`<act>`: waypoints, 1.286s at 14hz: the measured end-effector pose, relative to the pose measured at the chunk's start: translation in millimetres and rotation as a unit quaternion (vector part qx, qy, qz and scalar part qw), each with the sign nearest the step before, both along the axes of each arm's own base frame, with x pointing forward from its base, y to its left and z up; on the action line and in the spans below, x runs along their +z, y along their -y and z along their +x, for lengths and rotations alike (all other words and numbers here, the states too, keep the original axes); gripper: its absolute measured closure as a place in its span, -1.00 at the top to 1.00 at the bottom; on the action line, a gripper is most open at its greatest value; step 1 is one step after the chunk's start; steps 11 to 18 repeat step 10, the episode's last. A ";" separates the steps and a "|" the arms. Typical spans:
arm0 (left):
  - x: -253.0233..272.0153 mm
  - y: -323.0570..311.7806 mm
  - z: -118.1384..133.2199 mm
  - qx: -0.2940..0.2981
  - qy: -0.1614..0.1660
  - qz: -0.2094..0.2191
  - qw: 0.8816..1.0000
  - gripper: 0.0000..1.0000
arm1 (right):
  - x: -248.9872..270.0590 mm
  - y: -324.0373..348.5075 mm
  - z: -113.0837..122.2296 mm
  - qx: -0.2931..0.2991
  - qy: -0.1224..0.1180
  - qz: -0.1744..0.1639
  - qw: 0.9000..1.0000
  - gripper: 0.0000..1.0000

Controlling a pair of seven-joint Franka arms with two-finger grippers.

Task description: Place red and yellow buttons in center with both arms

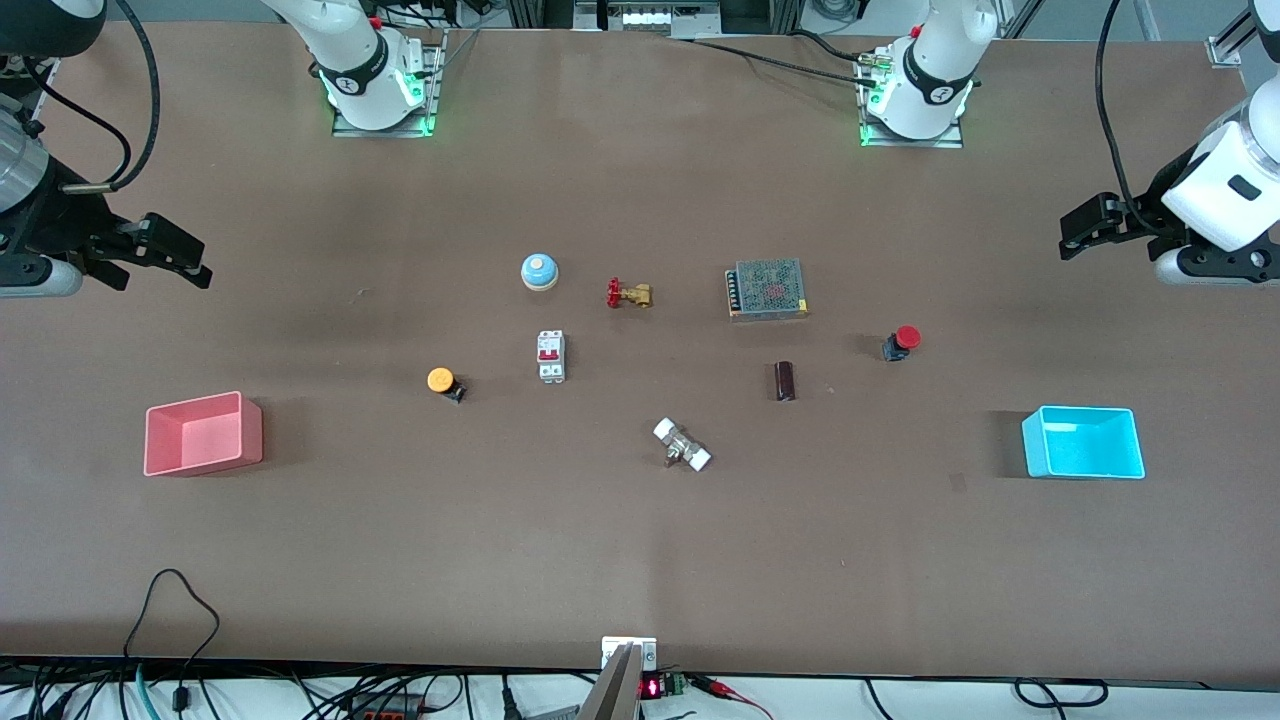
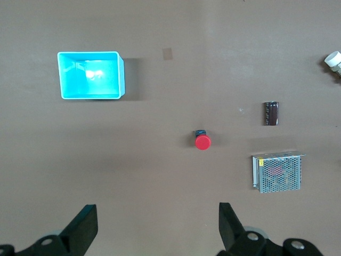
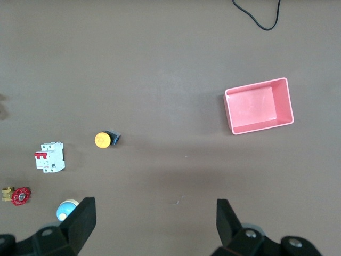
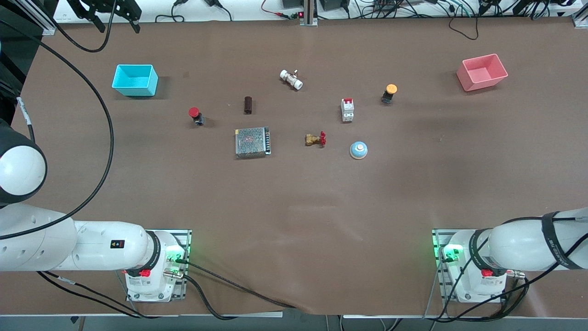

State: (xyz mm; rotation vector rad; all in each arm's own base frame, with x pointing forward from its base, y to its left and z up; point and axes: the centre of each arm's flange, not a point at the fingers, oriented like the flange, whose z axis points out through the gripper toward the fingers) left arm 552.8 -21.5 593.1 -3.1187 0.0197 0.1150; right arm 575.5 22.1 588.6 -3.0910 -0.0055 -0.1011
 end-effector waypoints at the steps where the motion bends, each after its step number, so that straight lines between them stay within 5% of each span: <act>1: -0.8 0.0 0.4 0.000 -0.001 0.000 1.000 1.00 | -1.6 -0.3 0.4 0.001 -0.002 -0.004 1.000 1.00; 8: -2.1 -2.2 1.0 0.001 -0.002 0.000 1.000 1.00 | -6.0 -4.2 0.2 0.014 -0.012 -0.037 0.999 1.00; 18: -2.1 -2.4 1.0 0.001 -0.002 0.000 1.000 1.00 | -6.1 -6.8 -0.1 0.016 -0.012 -0.039 0.999 1.00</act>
